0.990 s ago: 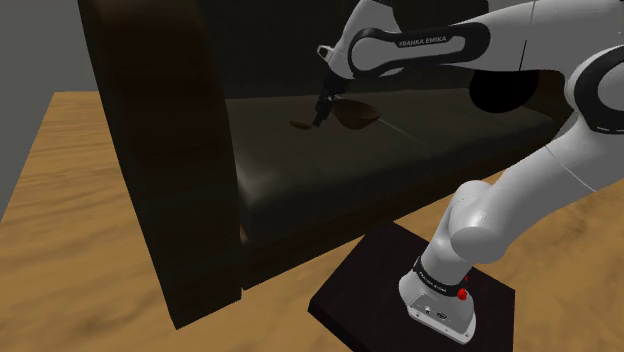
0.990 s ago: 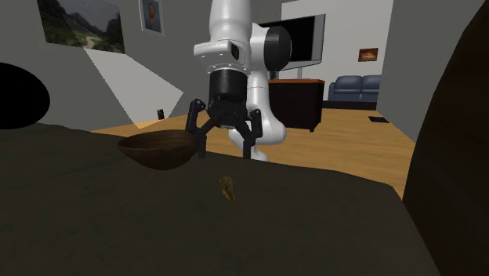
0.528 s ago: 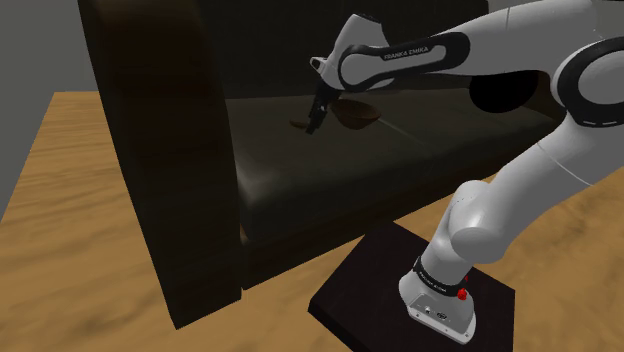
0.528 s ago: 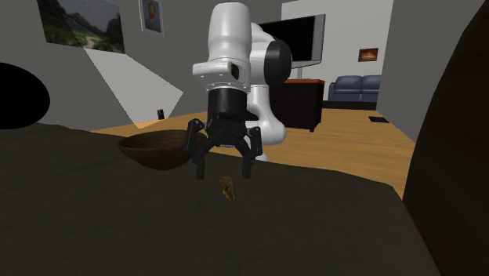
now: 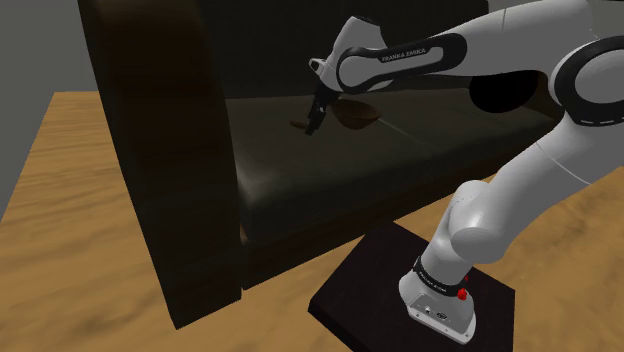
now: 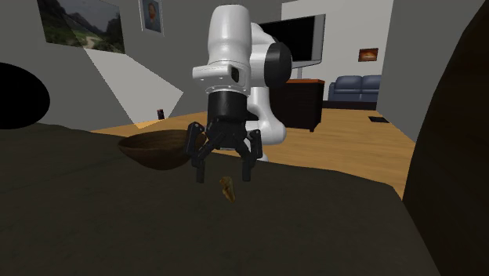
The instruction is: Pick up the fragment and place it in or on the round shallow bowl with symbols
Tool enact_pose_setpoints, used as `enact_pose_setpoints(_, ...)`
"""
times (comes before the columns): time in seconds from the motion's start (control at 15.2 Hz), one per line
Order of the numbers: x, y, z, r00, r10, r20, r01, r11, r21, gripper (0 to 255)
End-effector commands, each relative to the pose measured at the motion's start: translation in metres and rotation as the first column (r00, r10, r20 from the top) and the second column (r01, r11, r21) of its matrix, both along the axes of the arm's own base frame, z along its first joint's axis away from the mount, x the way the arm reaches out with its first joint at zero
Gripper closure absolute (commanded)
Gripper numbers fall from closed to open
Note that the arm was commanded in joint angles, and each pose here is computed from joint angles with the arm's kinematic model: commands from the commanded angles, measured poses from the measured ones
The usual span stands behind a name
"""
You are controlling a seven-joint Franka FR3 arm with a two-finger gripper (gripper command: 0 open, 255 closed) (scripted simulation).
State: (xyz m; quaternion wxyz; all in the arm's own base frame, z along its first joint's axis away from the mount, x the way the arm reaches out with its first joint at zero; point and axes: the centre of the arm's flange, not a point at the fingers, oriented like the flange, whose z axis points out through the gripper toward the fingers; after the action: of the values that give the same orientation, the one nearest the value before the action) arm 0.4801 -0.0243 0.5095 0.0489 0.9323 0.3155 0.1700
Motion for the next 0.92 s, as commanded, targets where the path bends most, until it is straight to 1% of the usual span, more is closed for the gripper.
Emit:
enact_pose_setpoints(0.0,0.000,0.000,0.000,1.000,0.000,0.000,0.000,1.000,0.000,255)
enact_pose_setpoints(0.59,0.000,0.000,0.000,1.000,0.000,0.000,0.000,1.000,0.000,255)
enact_pose_setpoints(0.86,0.000,0.000,0.021,1.000,0.000,0.000,0.000,1.000,0.000,255)
